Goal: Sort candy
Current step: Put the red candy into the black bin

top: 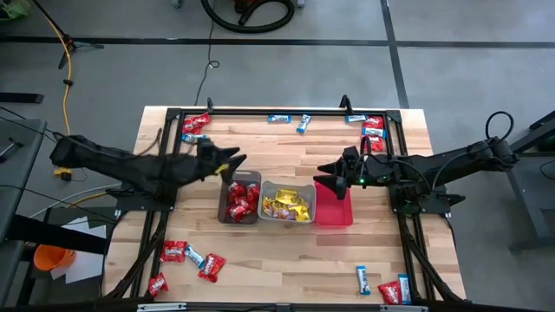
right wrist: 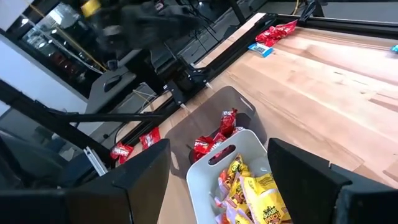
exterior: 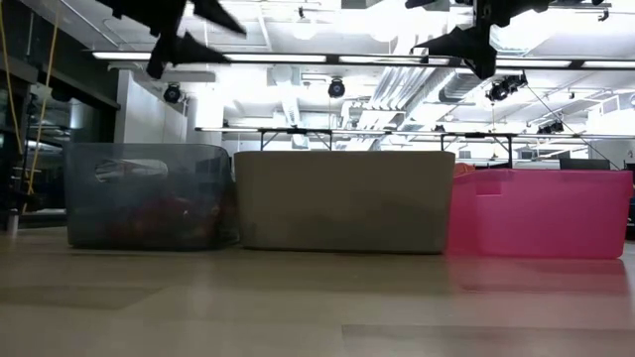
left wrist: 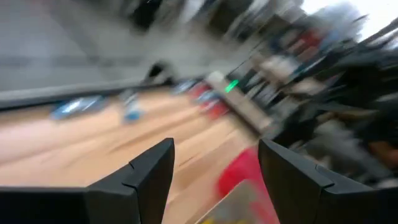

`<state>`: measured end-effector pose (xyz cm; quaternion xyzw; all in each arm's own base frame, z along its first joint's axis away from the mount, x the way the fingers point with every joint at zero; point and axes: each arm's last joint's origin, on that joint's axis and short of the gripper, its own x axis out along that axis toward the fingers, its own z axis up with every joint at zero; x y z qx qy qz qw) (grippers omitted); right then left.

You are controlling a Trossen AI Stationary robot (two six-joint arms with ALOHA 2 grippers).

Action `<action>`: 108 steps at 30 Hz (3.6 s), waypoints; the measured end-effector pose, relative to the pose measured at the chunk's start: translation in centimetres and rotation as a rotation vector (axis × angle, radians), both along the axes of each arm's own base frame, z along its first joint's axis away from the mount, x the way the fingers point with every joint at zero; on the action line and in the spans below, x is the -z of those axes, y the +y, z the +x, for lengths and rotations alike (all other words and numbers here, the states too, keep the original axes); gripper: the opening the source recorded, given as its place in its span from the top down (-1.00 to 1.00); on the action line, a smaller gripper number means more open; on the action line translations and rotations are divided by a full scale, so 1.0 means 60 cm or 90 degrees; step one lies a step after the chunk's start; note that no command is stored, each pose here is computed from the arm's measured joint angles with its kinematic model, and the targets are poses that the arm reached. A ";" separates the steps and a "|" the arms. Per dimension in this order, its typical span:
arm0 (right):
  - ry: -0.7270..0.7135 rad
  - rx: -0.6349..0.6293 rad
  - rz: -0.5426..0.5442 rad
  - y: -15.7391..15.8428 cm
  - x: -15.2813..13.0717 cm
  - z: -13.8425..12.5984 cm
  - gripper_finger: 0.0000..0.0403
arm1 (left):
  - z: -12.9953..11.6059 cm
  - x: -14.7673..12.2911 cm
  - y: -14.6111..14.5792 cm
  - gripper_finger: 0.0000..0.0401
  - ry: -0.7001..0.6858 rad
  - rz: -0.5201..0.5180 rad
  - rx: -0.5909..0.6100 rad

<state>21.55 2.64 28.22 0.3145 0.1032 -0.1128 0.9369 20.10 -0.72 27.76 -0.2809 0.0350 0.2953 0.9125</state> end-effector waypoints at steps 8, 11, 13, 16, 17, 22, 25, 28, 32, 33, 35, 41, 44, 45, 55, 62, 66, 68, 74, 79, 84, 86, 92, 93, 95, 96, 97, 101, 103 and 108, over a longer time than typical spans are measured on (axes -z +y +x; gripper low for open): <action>0.037 -0.050 -0.004 0.003 0.008 -0.002 -0.31 | -0.035 0.006 0.104 -0.09 0.383 -0.154 -0.199; 0.057 -0.062 -0.005 0.004 0.013 -0.004 -0.31 | -0.052 0.023 0.118 -0.09 0.423 -0.195 -0.238; 0.063 -0.063 -0.005 0.004 0.014 -0.004 -0.31 | -0.062 0.034 0.126 -0.09 0.436 -0.221 -0.284; 0.064 -0.064 -0.014 0.004 0.014 -0.004 -0.31 | -0.076 0.043 0.151 -0.09 0.432 -0.262 -0.351; 0.064 -0.065 -0.019 0.004 0.014 -0.004 -0.31 | -0.077 0.046 0.161 -0.08 0.437 -0.273 -0.362; 0.065 -0.045 -0.038 -0.001 0.014 -0.004 -0.31 | -0.074 0.072 0.231 -0.08 0.480 -0.279 -0.386; 0.062 -0.024 -0.029 -0.010 0.014 -0.003 -0.31 | -0.072 0.094 0.283 -0.08 0.488 -0.276 -0.391; 0.057 0.003 0.002 -0.019 0.013 -0.002 -0.31 | -0.076 0.121 0.330 -0.08 0.482 -0.295 -0.410; 0.052 0.034 0.032 -0.032 0.013 -0.001 -0.31 | -0.083 0.160 0.373 -0.08 0.492 -0.326 -0.419; 0.052 0.041 0.034 -0.035 0.013 -0.001 -0.31 | -0.084 0.170 0.380 -0.08 0.498 -0.332 -0.423; 0.051 0.050 0.036 -0.040 0.013 -0.001 -0.31 | -0.086 0.185 0.390 -0.08 0.508 -0.345 -0.431; 0.052 0.069 0.028 -0.052 0.013 -0.001 -0.31 | -0.083 0.204 0.406 -0.07 0.492 -0.352 -0.489; 0.053 0.079 0.024 -0.059 0.013 -0.001 -0.31 | -0.077 0.210 0.408 -0.05 0.487 -0.352 -0.497; 0.053 0.081 0.024 -0.060 0.013 -0.001 -0.31 | -0.075 0.211 0.407 -0.03 0.489 -0.351 -0.504; 0.062 0.064 -0.011 -0.065 0.014 -0.001 -0.31 | -0.056 0.236 0.406 0.41 0.550 -0.324 -0.536; 0.062 0.053 -0.008 -0.064 0.014 -0.001 -0.31 | -0.052 0.237 0.408 0.95 0.552 -0.338 -0.505; 0.064 0.043 -0.004 -0.063 0.014 -0.001 -0.31 | -0.050 0.218 0.403 0.99 0.517 -0.344 -0.475; 0.067 0.043 -0.004 -0.063 0.015 -0.002 -0.31 | -0.049 0.203 0.399 1.00 0.501 -0.332 -0.468; 0.069 0.043 -0.004 -0.063 0.015 -0.002 -0.31 | -0.045 0.128 0.368 1.00 0.441 -0.242 -0.422; 0.069 0.043 -0.005 -0.063 0.015 -0.002 -0.31 | -0.040 0.055 0.315 1.00 0.365 -0.156 -0.359; 0.069 0.042 -0.005 -0.063 0.015 -0.002 -0.31 | -0.026 -0.005 0.233 1.00 0.273 -0.100 -0.214; 0.069 0.042 -0.006 -0.063 0.015 -0.002 -0.31 | -0.022 -0.019 0.196 1.00 0.255 -0.089 -0.158; 0.072 0.040 -0.021 -0.063 0.015 -0.002 -0.31 | -0.016 -0.013 0.146 1.00 0.317 -0.050 -0.158; 0.072 0.042 -0.021 -0.064 0.015 -0.002 -0.31 | -0.014 -0.008 0.152 1.00 0.323 -0.062 -0.166; 0.072 0.048 -0.020 -0.067 0.015 -0.002 -0.31 | -0.007 0.007 0.171 1.00 0.343 -0.091 -0.164; 0.072 0.051 -0.019 -0.069 0.015 -0.002 -0.31 | -0.004 0.016 0.183 1.00 0.358 -0.101 -0.164; 0.072 0.055 -0.018 -0.071 0.015 -0.002 -0.31 | 0.000 0.025 0.197 0.99 0.376 -0.106 -0.165; 0.069 0.058 -0.010 -0.074 0.015 -0.002 -0.31 | 0.005 0.073 0.260 0.87 0.453 -0.144 -0.156; 0.065 0.062 0.008 -0.074 0.015 -0.002 -0.31 | 0.004 0.097 0.288 0.76 0.488 -0.178 -0.149; 0.062 0.023 0.045 -0.070 0.015 -0.002 -0.31 | 0.008 0.125 0.337 0.41 0.514 -0.233 -0.124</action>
